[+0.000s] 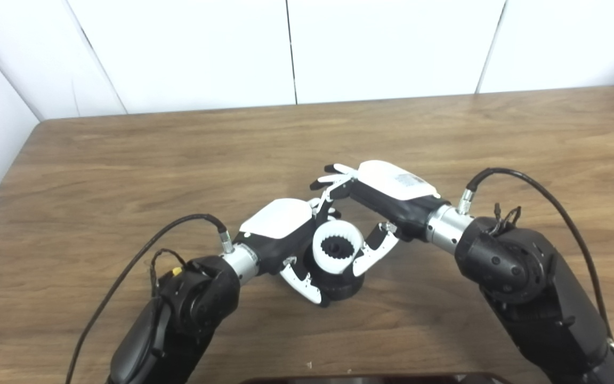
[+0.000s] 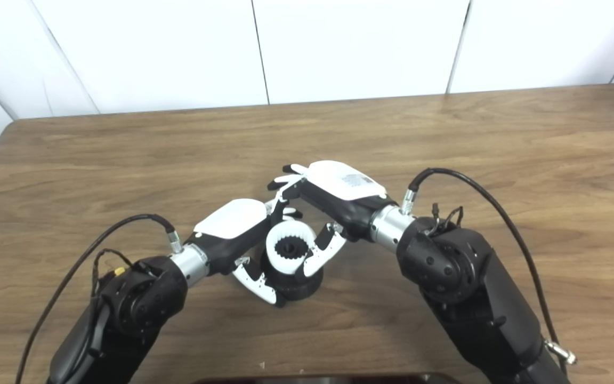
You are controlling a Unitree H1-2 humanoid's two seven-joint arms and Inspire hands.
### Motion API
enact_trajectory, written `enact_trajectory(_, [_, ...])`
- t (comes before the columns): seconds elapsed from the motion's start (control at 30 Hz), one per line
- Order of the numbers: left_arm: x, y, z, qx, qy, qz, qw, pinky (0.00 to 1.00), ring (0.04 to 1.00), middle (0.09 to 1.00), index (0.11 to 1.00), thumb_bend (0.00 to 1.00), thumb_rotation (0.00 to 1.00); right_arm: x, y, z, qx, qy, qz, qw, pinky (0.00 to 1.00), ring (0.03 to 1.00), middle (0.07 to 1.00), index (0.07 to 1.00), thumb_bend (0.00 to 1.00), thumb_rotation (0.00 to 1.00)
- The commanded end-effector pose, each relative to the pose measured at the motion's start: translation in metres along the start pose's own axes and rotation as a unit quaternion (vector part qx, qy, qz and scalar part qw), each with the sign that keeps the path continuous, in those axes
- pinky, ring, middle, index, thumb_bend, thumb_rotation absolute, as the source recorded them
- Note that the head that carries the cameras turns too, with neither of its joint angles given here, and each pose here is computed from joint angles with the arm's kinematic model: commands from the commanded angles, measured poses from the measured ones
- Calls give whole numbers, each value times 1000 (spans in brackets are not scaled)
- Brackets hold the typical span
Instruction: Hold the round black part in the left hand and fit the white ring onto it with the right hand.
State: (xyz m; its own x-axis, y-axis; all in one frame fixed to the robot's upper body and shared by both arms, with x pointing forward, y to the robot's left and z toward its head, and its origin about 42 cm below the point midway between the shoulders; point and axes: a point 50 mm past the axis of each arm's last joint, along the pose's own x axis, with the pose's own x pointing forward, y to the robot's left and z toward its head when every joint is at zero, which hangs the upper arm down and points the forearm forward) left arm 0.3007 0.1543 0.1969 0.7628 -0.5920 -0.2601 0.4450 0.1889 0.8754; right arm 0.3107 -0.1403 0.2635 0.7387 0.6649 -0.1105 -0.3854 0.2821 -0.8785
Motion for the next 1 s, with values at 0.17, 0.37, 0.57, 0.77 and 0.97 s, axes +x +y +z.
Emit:
enact_trajectory(0.17, [-3, 20, 8, 17, -20, 30, 999, 818, 1000, 928, 706, 874, 213, 6, -10, 6, -6, -17, -16, 1000, 912, 982, 880, 493, 524, 152])
enact_trajectory(0.37, [-4, 20, 7, 11, -19, 25, 999, 825, 1000, 930, 718, 882, 221, 6, -9, 6, -5, -15, -14, 1000, 913, 982, 881, 493, 524, 152])
enact_trajectory(0.57, [-3, 20, 6, -8, -20, 23, 1000, 830, 1000, 925, 734, 905, 234, 5, -9, 5, -7, -14, -15, 1000, 907, 979, 879, 493, 524, 152])
enact_trajectory(0.77, [-2, 20, 6, -24, -16, 14, 999, 839, 1000, 928, 760, 921, 249, 4, -9, 4, -9, -15, -14, 1000, 906, 975, 876, 493, 524, 152])
enact_trajectory(0.97, [-1, 21, 5, -24, -14, 14, 1000, 827, 992, 926, 795, 960, 271, 3, -11, 4, -9, -13, -13, 1000, 902, 975, 876, 493, 524, 151])
